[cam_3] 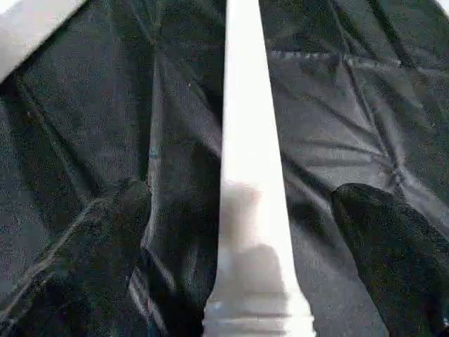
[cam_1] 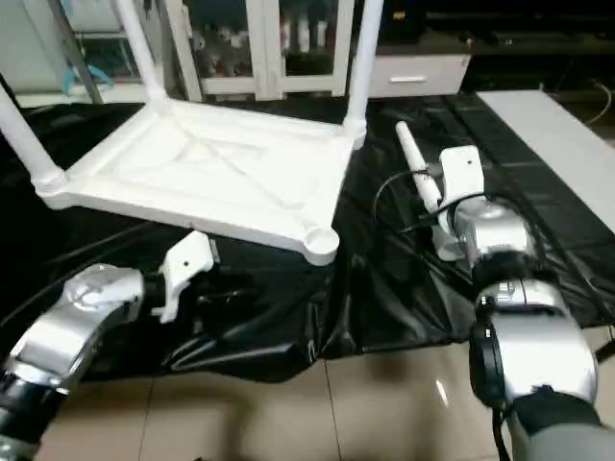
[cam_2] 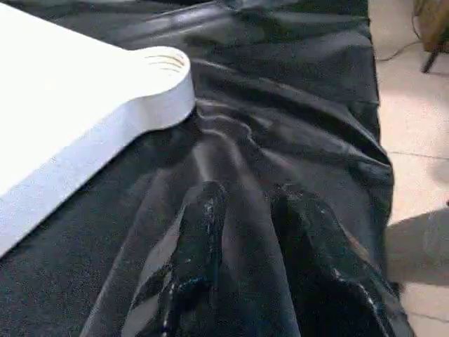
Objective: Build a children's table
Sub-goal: Pick table leg
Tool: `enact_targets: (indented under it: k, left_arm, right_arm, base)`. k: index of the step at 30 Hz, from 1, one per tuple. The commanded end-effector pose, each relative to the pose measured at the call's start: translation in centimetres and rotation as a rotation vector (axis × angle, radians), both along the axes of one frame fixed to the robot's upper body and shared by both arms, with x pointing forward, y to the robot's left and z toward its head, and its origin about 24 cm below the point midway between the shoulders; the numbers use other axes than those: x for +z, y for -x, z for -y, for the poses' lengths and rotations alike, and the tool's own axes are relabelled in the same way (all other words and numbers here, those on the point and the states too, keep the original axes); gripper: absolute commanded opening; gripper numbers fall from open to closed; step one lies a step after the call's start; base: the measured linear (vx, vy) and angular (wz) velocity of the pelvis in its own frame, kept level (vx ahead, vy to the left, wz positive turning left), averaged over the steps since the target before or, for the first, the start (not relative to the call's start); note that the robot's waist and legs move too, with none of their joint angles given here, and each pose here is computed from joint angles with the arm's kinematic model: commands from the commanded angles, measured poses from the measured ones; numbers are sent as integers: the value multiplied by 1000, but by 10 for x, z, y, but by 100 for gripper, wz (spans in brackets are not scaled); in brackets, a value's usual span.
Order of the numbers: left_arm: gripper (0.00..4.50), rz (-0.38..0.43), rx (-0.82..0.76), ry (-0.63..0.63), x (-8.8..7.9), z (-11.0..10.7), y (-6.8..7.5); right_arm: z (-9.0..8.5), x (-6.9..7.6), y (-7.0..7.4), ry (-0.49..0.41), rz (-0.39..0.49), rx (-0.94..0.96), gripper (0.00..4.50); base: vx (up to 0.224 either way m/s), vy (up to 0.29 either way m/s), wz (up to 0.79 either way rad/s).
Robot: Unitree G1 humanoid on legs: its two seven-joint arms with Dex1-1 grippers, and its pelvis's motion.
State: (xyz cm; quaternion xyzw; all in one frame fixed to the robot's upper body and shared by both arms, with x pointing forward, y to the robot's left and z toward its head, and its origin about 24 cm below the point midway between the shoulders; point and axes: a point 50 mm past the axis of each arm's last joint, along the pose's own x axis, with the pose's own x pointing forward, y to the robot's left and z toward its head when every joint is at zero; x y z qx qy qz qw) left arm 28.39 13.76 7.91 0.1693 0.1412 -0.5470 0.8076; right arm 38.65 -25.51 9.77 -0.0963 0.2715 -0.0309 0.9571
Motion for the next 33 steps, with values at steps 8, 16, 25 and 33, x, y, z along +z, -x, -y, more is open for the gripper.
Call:
enact_targets:
  k: [8, 16, 25, 33]
  left_arm:
    - [145, -42, -39, -29, 9, -1, 6]
    - [145, -54, -59, -33, 11, 1, 6]
    - [148, -42, -54, -40, 14, -1, 4]
    - [148, -41, -51, -36, 16, -2, 1]
  right_arm:
    - [9, -9, 8, -33, -135, 12, 450]
    - [17, -22, 18, -63, -206, -18, 450]
    - [22, -31, 25, -115, -234, -19, 420]
    - [20, -32, 25, -122, -229, -15, 360]
  base:
    - [0, 0, 0]
    - [0, 0, 0]
    - [0, 0, 0]
    - [0, 0, 0]
